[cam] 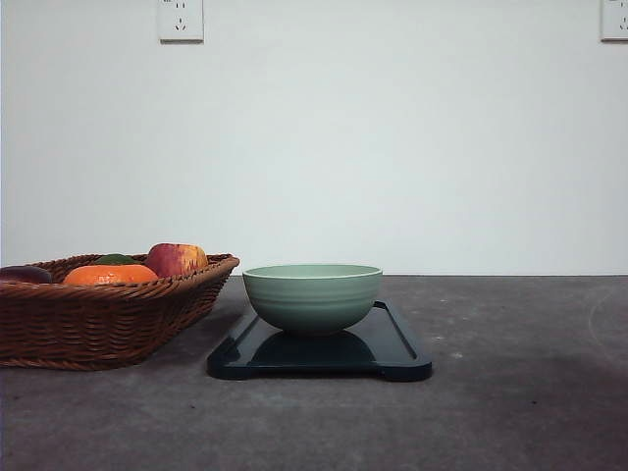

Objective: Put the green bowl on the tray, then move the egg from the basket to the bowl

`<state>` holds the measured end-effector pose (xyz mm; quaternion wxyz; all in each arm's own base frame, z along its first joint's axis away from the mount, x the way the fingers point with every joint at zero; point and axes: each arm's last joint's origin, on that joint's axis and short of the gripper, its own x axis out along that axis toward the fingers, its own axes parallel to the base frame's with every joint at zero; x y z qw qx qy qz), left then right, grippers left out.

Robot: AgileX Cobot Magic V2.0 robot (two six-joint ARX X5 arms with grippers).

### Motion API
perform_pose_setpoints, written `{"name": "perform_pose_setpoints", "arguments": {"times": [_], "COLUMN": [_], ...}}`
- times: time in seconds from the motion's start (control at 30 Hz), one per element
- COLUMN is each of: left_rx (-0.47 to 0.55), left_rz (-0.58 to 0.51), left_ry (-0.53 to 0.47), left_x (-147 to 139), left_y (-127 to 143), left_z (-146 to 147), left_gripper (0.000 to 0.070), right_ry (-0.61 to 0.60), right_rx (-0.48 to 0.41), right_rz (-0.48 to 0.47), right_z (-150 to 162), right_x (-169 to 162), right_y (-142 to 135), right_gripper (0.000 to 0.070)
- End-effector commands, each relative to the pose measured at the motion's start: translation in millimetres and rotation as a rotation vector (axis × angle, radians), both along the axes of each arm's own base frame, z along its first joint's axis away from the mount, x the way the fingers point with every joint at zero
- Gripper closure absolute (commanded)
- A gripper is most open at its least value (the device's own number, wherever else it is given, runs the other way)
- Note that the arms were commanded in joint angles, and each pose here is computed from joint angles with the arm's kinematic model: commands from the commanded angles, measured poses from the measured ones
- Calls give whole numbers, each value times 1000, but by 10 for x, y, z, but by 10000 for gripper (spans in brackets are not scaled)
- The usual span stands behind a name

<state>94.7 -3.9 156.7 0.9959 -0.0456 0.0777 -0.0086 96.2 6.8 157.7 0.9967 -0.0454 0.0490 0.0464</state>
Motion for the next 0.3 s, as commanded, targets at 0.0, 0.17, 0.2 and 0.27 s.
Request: {"name": "perform_pose_setpoints", "arguments": {"times": [0.0, 0.17, 0.2, 0.27], "left_rx": [0, 0, 0, 1], "left_rz": [1, 1, 1, 1], "left_ry": [17, 17, 17, 17], "left_x": [9, 9, 9, 9], "left_y": [-1, -1, -1, -1], "left_z": [-62, -62, -62, -62], "left_gripper": [700, 700, 700, 700], "right_ry": [-8, -8, -8, -8], "right_rx": [11, 10, 11, 10], "right_rz": [-1, -1, -1, -1], "right_z": [-2, -2, -2, -2], "right_x": [3, 3, 3, 3], "right_y": [0, 0, 0, 0], "right_gripper": [683, 683, 683, 683]}}
